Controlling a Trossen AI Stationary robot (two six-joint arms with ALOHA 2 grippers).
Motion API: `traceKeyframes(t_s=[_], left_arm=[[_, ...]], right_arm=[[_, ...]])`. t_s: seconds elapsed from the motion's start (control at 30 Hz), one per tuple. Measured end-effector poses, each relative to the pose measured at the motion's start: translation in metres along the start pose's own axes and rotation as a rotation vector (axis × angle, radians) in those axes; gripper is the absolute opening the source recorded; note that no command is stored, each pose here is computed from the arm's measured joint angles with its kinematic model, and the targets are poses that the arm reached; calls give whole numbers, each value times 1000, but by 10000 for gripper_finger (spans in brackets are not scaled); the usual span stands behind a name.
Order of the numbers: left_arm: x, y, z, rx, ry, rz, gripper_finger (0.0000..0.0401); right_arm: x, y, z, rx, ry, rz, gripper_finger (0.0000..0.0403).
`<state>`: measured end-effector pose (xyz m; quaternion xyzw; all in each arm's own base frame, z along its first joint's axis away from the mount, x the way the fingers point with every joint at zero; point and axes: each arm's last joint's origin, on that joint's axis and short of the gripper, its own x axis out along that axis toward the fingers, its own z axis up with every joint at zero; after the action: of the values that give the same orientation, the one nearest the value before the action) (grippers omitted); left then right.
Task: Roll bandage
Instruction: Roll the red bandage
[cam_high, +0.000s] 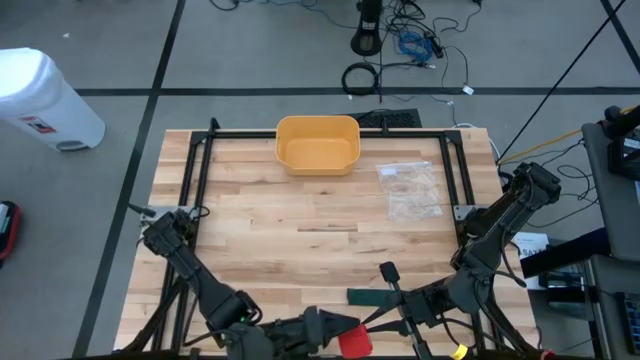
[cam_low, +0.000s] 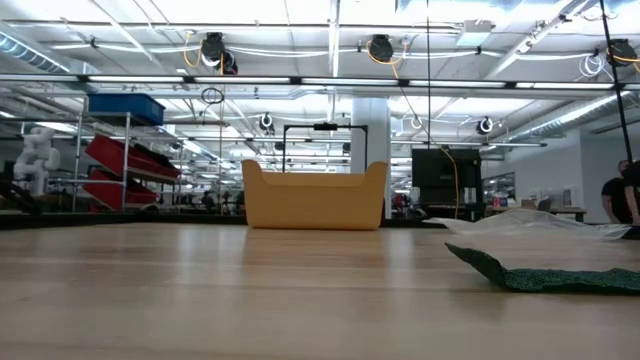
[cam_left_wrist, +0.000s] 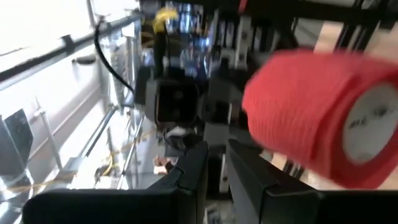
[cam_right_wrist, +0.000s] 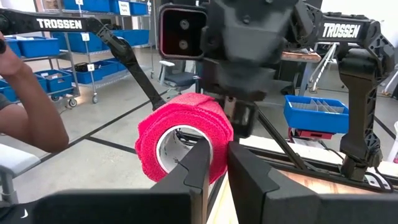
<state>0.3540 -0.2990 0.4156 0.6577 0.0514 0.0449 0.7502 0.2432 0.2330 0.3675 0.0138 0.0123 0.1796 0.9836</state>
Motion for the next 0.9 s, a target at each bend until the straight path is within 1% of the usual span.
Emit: traceKeyframes(t_s=[0.17, 0.3, 0.47, 0.73, 0.8, 0.9], left_arm=[[-1, -1, 4, -16, -111, -20, 66], [4, -2, 0, -36, -135, -40, 66], [8, -5, -4, -26, -116, -72, 66], [3, -6, -2, -40, -71, -66, 66], [1, -6, -1, -41, -39, -58, 66], [-4, -6, 0, -37, 46, -37, 66]], right_arm=[[0, 0, 0, 0, 0, 0, 41], [0, 0, 0, 0, 1, 0, 41], [0, 0, -1, -3, 5, -1, 41], [0, 0, -1, -3, 7, -1, 41], [0, 0, -1, -3, 6, 0, 41], [0, 0, -1, -6, 13, -1, 41]])
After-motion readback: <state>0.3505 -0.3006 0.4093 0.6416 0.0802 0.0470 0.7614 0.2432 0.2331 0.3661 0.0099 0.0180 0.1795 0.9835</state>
